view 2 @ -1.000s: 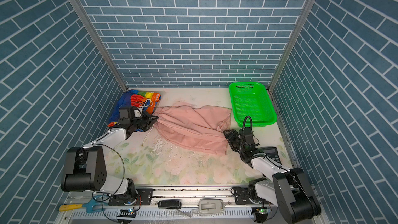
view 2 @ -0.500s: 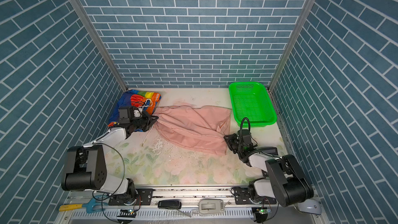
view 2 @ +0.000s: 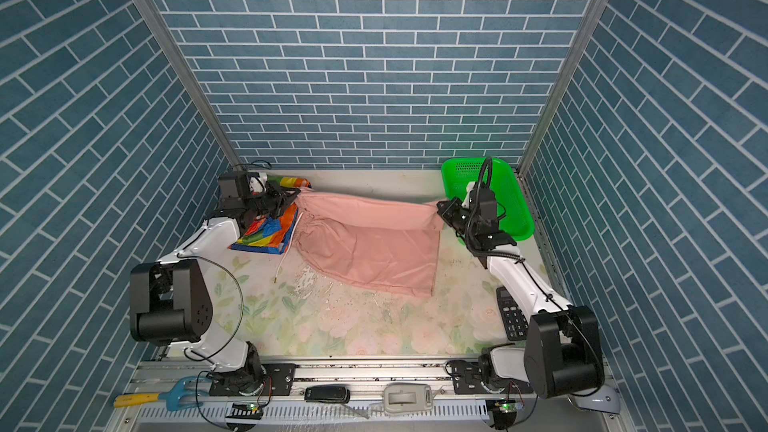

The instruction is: Fold and stack the shorts

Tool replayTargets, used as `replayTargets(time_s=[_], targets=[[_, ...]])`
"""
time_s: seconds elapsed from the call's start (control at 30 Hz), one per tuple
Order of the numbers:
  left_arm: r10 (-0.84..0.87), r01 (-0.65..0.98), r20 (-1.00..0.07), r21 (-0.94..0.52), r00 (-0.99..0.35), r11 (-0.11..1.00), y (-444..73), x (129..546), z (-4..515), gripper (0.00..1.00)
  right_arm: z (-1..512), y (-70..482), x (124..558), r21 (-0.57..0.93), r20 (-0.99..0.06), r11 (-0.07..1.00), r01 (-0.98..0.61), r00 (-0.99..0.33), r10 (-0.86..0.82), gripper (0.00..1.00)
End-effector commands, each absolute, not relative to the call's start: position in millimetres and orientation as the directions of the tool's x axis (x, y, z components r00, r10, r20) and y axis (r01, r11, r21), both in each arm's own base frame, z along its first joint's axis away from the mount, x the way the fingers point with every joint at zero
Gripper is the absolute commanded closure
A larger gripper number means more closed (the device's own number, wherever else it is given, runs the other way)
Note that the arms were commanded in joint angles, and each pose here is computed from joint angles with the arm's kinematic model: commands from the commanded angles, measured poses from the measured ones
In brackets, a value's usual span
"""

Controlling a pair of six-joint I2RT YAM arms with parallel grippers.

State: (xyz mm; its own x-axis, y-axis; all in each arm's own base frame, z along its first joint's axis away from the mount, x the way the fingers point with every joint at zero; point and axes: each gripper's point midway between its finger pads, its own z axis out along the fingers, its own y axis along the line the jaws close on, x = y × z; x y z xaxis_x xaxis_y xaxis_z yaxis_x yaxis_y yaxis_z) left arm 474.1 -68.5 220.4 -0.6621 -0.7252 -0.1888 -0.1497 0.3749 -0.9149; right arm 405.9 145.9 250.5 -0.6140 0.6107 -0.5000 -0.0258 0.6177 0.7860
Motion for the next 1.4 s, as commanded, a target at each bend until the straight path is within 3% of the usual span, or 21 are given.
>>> replayTargets(time_s=[0.0, 0.17, 0.33, 0.53, 0.6, 0.8, 1.0, 1.07, 1.27, 1.37], targets=[[-0.73, -0.107, -0.197, -0.932, -0.655, 0.347, -66.2, 490.2, 230.8, 1.0, 236.7, 138.0, 403.7, 0.684, -0.559, 0.729, -0.023, -0.658, 0.504, 1.0], [-0.726, -0.114, -0.232, -0.912, -0.648, 0.393, -55.1, 490.6, 229.5, 1.0, 232.0, 147.0, 375.0, 0.677, -0.562, 0.732, -0.076, -0.696, 0.447, 1.0], [-0.715, -0.188, -0.217, -0.878, -0.665, 0.441, -37.0, 472.3, 193.8, 1.0, 145.3, 169.8, 304.0, 0.67, -0.442, 0.743, -0.018, -0.813, 0.379, 1.0], [-0.716, -0.307, -0.186, -0.81, -0.673, 0.499, -12.7, 431.1, 142.2, 1.0, 76.4, 181.0, 245.7, 0.686, -0.311, 0.724, 0.076, -0.869, 0.386, 1.0], [-0.725, -0.347, -0.165, -0.792, -0.669, 0.501, -8.2, 416.9, 126.9, 0.91, 64.2, 177.2, 236.5, 0.68, -0.288, 0.726, 0.102, -0.873, 0.393, 1.0], [-0.73, -0.421, -0.123, -0.747, -0.673, 0.514, -7.3, 390.5, 92.5, 0.89, 44.5, 171.7, 220.6, 0.661, -0.253, 0.739, 0.13, -0.888, 0.383, 1.0], [-0.745, -0.487, -0.121, -0.685, -0.656, 0.541, 1.2, 374.4, 69.0, 0.78, 31.2, 176.0, 202.5, 0.644, -0.22, 0.754, 0.132, -0.911, 0.348, 1.0], [-0.749, -0.484, -0.122, -0.693, -0.651, 0.534, 0.6, 373.8, 68.7, 0.72, 25.4, 175.4, 197.6, 0.636, -0.207, 0.759, 0.138, -0.917, 0.341, 0.98], [-0.732, -0.441, -0.178, -0.697, -0.657, 0.566, 0.8, 370.4, 92.5, 0.41, 38.1, 171.2, 192.8, 0.607, -0.233, 0.788, 0.1, -0.926, 0.298, 0.73], [-0.705, -0.372, -0.252, -0.707, -0.663, 0.602, -0.9, 374.1, 128.6, 0.01, 69.4, 158.2, 199.4, 0.542, -0.327, 0.839, 0.048, -0.908, 0.263, 0.54]])
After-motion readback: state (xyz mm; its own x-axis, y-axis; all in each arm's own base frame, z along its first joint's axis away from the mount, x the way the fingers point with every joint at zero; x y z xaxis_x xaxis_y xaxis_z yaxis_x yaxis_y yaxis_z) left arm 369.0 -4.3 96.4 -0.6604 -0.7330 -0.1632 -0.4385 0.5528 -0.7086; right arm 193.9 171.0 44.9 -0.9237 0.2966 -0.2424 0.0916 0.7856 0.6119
